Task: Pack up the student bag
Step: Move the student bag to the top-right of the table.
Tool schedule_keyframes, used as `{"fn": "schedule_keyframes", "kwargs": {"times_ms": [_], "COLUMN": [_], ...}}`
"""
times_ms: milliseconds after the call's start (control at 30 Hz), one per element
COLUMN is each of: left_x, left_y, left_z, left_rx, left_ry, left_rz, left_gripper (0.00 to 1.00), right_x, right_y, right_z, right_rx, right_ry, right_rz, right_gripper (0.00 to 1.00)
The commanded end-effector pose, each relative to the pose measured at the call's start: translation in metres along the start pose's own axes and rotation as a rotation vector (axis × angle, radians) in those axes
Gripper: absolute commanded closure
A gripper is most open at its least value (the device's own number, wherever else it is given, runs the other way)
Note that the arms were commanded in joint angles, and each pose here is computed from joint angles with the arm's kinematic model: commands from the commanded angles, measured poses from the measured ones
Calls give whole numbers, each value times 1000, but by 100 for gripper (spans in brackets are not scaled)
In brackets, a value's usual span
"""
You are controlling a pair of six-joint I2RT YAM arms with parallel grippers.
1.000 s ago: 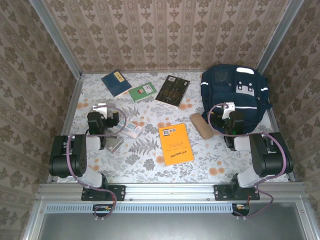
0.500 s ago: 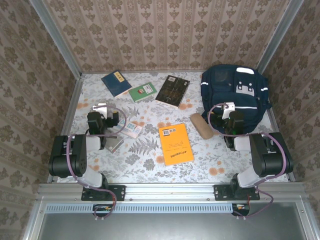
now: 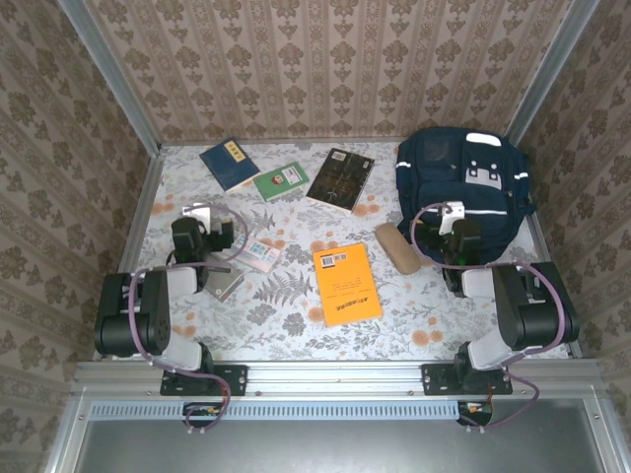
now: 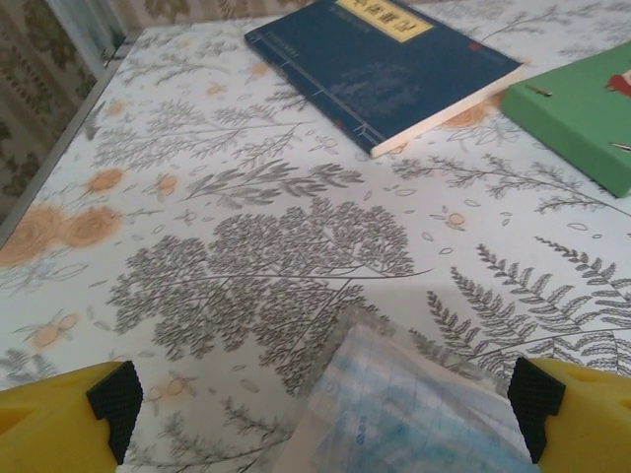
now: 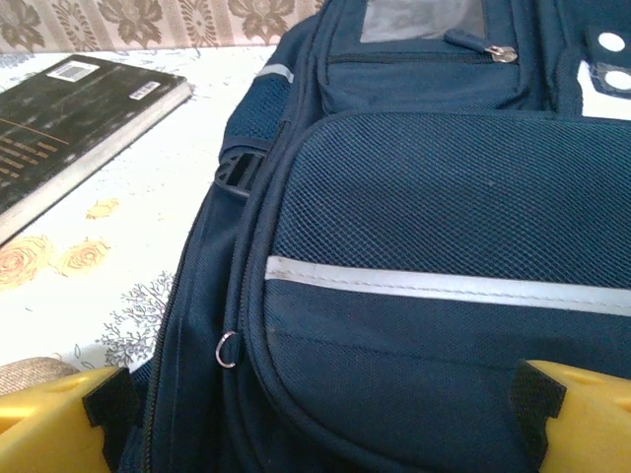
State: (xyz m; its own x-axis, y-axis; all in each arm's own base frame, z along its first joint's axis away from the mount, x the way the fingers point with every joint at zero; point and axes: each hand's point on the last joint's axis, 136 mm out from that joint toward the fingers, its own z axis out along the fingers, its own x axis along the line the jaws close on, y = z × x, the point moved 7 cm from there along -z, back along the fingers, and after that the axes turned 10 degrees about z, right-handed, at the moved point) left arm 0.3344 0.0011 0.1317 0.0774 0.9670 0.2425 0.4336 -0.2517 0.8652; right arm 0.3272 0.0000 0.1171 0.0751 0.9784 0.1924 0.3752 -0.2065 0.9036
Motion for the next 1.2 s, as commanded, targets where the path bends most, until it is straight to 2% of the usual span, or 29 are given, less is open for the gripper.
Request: {"fn": "schedule_keyframes", "kwargs": {"times_ms": [0, 67, 167, 233, 400, 667, 867, 1167], "left_x": [25, 37, 56, 62, 53, 36, 21, 10], "left_y": [46, 69, 89, 96, 101, 96, 100, 103], "left_z": [-22, -38, -63, -73, -94, -117, -114, -110], "left_rx": [9, 8, 75, 118, 163, 164, 172, 173], "left_ry": [93, 115, 159, 138, 36, -50, -79, -114], "left_rz": [-68, -163, -396, -478, -502, -492, -447, -390], "left_gripper": [0, 0, 0, 0, 0, 0, 0, 0], "right_x": [-4, -9, -22, -24, -37, -21, 27, 155], "right_y": [38, 56, 81, 90, 82, 23, -4, -32], "right_z": [-14, -23, -38, -38, -29, -5, 6, 29], "right_rx": [-50, -36, -25, 18, 111, 385, 501, 664], "right_ry": [-96, -184, -356, -363, -333, -223, -130, 66], "right_rz": [56, 124, 341, 394, 533, 652, 629, 505], "right_gripper": [0, 0, 0, 0, 0, 0, 0, 0]}}
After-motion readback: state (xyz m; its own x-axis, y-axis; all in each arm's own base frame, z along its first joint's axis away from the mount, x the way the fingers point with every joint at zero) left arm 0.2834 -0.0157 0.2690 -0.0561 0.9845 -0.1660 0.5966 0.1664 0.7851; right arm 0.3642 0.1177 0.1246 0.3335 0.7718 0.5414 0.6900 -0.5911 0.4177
